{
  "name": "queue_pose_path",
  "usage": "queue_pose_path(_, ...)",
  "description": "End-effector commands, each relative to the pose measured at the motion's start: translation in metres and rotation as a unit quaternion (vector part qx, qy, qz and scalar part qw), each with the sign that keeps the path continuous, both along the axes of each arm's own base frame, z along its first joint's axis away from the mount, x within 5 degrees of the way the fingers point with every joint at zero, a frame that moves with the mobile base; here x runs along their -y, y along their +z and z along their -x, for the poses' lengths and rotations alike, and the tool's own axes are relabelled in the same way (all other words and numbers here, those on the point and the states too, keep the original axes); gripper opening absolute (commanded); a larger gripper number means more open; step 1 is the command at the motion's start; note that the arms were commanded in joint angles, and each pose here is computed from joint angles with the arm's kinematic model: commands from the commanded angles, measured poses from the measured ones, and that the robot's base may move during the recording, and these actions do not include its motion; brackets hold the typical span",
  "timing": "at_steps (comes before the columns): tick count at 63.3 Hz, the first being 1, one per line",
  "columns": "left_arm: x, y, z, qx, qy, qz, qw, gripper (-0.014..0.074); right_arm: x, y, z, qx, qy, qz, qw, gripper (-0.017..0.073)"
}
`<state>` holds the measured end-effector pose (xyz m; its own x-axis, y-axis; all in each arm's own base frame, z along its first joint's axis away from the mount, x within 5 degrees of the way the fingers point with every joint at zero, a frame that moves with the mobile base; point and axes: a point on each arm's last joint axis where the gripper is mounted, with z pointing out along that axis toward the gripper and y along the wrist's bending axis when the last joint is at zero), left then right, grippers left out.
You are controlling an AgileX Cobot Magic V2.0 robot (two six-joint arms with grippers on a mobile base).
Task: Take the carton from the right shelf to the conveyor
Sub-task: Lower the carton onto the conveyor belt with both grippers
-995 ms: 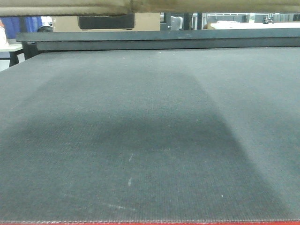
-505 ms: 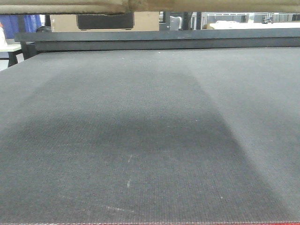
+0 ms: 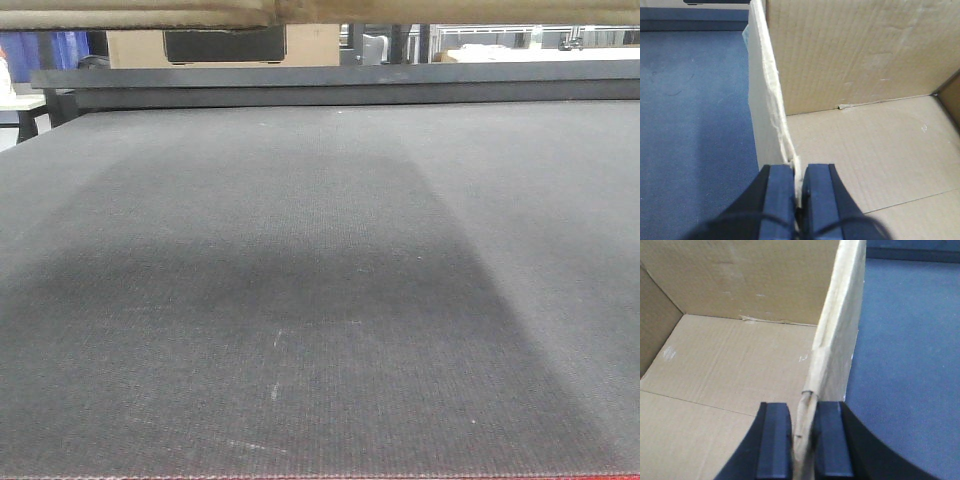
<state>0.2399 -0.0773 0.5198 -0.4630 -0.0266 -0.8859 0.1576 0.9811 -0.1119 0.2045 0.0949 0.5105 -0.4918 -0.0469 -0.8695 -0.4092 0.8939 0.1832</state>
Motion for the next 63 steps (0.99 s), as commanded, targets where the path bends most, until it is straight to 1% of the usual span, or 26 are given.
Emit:
queue_pose_path(1,-0.003,0.009,0.002,0.036,0.004,0.001,0.999,-0.0018,0.003,0.01,0.005,0.035,-0.001,-0.008,0.999,-0.0067)
queue_pose_path(6,-0.002,0.01,0.001,0.044,0.003,0.003,0.999,-0.0018,0.003,0.01,0.005,0.038,-0.001,-0.009,0.999,-0.0067)
queue_pose_path(13,-0.001,0.009,0.0,0.04,0.002,0.004,0.999,-0.0018,0.002,0.009,0.002,0.036,-0.002,-0.006,0.999,-0.0067)
queue_pose_path(22,-0.001,-0.005,-0.019,0.014,0.013,-0.006,1.0,-0.0018,-0.004,-0.006,-0.022,0.016,-0.011,0.019,1.0,-0.0067)
queue_pose_path(28,0.0,-0.02,-0.039,-0.017,0.024,-0.016,0.999,-0.0018,-0.013,-0.021,-0.046,-0.006,-0.014,0.03,0.999,-0.0067)
queue_pose_path(33,0.002,-0.04,-0.062,-0.049,0.032,-0.027,0.998,-0.0018,-0.022,-0.037,-0.068,-0.019,-0.015,0.035,0.999,-0.0067)
queue_pose_path(40,0.004,-0.063,-0.09,-0.075,0.04,-0.036,0.996,-0.0018,-0.031,-0.059,-0.096,-0.036,-0.019,0.051,0.998,-0.0067)
queue_pose_path(45,0.005,-0.079,-0.11,-0.081,0.043,-0.039,0.995,-0.0018,-0.037,-0.078,-0.116,-0.049,-0.023,0.07,0.996,-0.0067)
queue_pose_path(53,0.007,-0.101,-0.133,-0.092,0.047,-0.047,0.994,-0.0018,-0.045,-0.11,-0.143,-0.074,-0.027,0.101,0.992,-0.0067)
queue_pose_path(57,0.009,-0.109,-0.141,-0.099,0.046,-0.051,0.993,-0.0018,-0.048,-0.123,-0.153,-0.087,-0.027,0.108,0.99,-0.0067)
queue_pose_path(63,0.01,-0.12,-0.149,-0.108,0.048,-0.062,0.991,-0.0011,-0.051,-0.134,-0.16,-0.099,-0.026,0.114,0.988,-0.0065)
